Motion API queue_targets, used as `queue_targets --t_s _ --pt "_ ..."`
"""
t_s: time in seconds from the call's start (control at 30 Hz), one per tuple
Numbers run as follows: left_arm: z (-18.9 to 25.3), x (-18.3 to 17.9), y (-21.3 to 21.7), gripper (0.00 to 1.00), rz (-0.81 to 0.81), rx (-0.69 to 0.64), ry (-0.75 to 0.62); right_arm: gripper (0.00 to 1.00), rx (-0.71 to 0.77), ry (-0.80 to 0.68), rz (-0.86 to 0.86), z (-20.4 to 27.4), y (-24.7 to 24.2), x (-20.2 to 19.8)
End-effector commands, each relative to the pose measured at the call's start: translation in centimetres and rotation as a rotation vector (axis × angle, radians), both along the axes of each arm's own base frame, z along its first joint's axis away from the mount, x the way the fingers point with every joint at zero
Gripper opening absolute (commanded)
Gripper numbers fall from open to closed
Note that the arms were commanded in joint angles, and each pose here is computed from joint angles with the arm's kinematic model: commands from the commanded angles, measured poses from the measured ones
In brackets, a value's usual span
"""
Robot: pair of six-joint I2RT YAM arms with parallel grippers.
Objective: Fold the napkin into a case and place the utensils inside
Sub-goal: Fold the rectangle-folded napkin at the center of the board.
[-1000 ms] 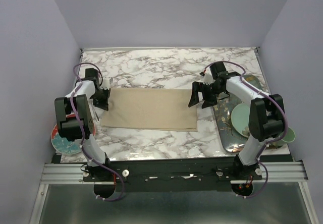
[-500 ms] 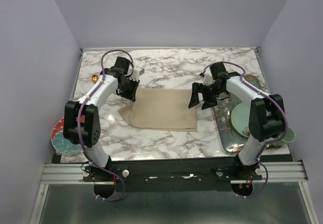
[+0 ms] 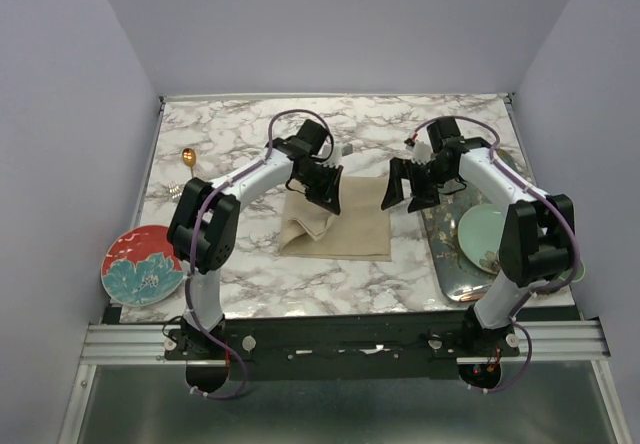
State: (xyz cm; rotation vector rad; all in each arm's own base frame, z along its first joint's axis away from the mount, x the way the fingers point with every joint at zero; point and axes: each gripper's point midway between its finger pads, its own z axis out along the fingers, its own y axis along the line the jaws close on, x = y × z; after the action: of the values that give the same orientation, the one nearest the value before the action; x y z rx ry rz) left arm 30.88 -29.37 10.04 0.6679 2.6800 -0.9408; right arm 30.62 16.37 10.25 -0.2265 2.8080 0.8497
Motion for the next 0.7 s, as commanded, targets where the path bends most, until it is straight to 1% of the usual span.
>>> queue_targets --t_s 0.0,0.07,0.33,0.5,0.53,0.6,0.63,0.67 --pt "1.2 0.1 -4.4 0.00 0.027 -0.139 0.076 1.00 0.011 -0.047 0.001 2.4 -0.5 0.3" --pt "1.4 0.2 -5.5 0.00 0.026 -0.174 0.075 1.00 0.004 -0.046 -0.003 2.4 -0.8 0.3" --pt "0.7 0.4 -8.9 0.00 0.068 -0.242 0.134 1.00 0.002 -0.059 -0.023 2.8 -1.4 0.7" --pt "0.5 0.7 -10.4 0.07 0.064 -0.277 0.097 1.00 0.005 -0.060 -0.025 2.8 -1.4 0.8" --pt "0.6 0.7 -10.5 0.18 0.064 -0.281 0.097 1.00 0.012 -0.058 -0.021 2.8 -1.3 0.7" --pt "0.8 0.6 -9.9 0.34 0.056 -0.279 0.090 1.00 0.014 -0.060 -0.018 2.8 -1.3 0.7" --pt "1.0 0.5 -9.4 0.49 0.055 -0.277 0.084 1.00 0.012 -0.058 -0.016 2.7 -1.3 0.7" --pt "2.5 0.3 -8.7 0.56 0.052 -0.292 0.050 1.00 0.009 -0.065 -0.010 2.7 -1.3 0.7"
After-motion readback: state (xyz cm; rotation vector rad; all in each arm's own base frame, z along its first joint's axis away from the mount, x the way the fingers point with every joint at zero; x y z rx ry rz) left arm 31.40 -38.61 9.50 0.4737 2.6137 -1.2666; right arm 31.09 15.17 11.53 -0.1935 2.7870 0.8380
